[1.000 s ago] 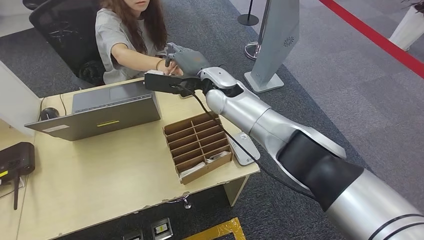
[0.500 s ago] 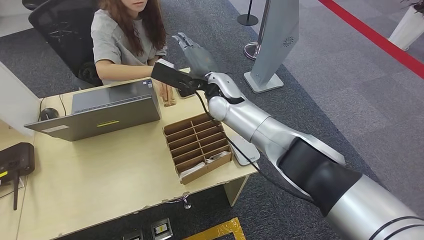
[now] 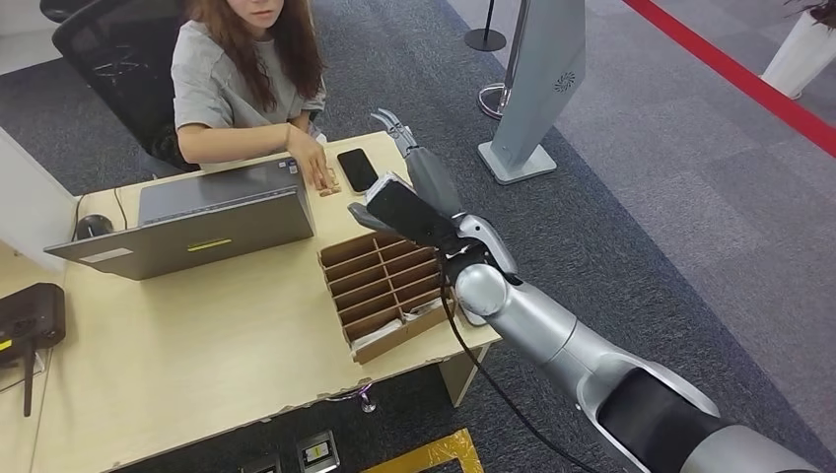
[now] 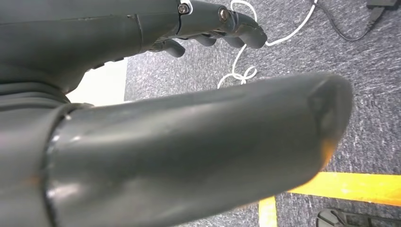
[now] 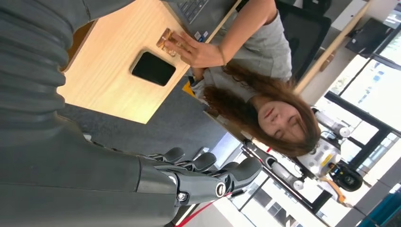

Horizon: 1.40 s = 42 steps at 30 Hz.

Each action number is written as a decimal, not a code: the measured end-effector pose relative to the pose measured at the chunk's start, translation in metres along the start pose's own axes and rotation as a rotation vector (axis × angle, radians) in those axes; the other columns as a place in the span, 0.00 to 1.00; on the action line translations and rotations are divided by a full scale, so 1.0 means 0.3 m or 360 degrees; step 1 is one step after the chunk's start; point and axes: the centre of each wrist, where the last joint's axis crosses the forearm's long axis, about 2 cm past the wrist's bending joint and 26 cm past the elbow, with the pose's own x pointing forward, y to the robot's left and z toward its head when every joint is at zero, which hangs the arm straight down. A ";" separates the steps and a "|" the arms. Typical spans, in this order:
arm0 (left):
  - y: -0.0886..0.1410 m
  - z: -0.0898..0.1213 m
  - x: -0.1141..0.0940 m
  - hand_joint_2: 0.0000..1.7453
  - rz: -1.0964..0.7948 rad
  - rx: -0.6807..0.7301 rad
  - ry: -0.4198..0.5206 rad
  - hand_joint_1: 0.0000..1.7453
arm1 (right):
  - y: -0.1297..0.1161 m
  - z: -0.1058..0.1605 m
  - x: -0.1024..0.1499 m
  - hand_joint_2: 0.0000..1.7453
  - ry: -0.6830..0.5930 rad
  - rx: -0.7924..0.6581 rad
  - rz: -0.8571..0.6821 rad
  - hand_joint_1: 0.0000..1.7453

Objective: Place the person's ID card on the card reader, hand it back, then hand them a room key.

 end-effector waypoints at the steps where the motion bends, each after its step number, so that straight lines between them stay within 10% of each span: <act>1: 0.000 0.000 -0.001 0.00 0.0004 0.0001 0.0002 0.00 | -0.010 0.011 0.002 1.00 -0.0005 0.0004 -0.0010 0.00; 19: 0.001 -0.001 -0.001 0.00 0.0024 -0.0023 -0.0017 0.00 | -0.077 0.327 -0.023 1.00 0.0245 0.0441 0.0378 0.00; 42: 0.001 -0.002 0.003 0.00 0.0021 -0.0028 -0.0022 0.00 | -0.020 0.401 0.022 1.00 0.0280 0.0859 0.0916 0.00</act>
